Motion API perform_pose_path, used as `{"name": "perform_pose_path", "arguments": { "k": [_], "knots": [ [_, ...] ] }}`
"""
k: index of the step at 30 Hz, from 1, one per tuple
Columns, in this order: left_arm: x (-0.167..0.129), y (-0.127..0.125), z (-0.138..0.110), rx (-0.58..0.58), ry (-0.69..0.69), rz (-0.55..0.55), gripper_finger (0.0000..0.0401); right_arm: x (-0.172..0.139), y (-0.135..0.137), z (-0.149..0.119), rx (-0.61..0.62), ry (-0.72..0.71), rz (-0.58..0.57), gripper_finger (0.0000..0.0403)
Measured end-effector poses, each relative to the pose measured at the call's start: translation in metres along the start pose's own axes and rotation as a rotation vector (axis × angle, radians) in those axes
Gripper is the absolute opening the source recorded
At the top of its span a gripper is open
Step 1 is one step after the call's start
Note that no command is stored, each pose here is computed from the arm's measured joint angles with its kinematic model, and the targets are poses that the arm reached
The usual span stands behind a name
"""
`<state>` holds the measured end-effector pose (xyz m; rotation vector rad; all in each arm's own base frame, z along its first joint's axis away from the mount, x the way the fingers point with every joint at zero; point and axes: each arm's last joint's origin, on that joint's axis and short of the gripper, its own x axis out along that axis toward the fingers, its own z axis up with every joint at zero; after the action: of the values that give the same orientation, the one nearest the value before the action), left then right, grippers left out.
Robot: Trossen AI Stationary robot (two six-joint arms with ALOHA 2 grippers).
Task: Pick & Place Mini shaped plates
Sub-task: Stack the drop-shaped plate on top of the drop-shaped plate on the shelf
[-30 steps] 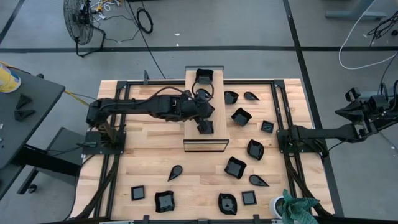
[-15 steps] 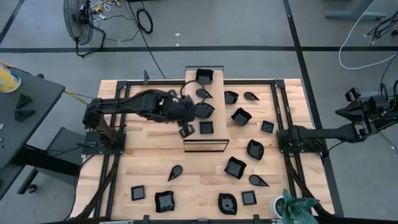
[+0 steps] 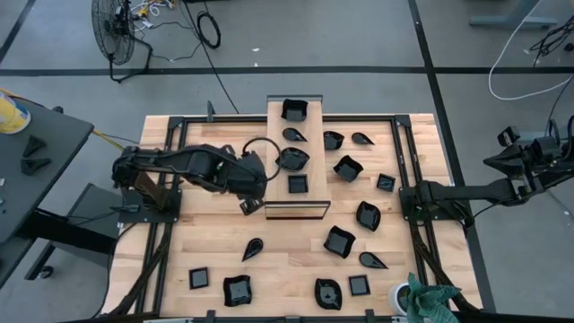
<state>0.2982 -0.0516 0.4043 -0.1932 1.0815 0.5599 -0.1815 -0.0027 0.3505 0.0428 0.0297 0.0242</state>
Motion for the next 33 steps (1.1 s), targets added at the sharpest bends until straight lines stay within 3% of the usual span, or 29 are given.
{"name": "perform_pose_path", "arguments": {
  "k": [14, 18, 22, 33],
  "knots": [
    [-0.014, -0.025, -0.020, -0.140, -0.011, -0.050, 0.0161, 0.000, 0.000, 0.000, 0.000, 0.000, 0.000, 0.0010],
    [-0.012, -0.036, -0.033, -0.113, 0.005, -0.045, 0.0184, 0.000, 0.000, 0.000, 0.000, 0.000, 0.000, 0.0010],
    [-0.006, -0.048, -0.048, 0.039, 0.039, -0.034, 0.0201, 0.000, 0.000, 0.000, 0.000, 0.000, 0.000, 0.0010],
    [0.012, -0.061, -0.068, 0.689, 0.115, -0.068, 0.0198, 0.000, 0.000, 0.000, 0.000, 0.000, 0.000, 0.0010]
  ]
}}
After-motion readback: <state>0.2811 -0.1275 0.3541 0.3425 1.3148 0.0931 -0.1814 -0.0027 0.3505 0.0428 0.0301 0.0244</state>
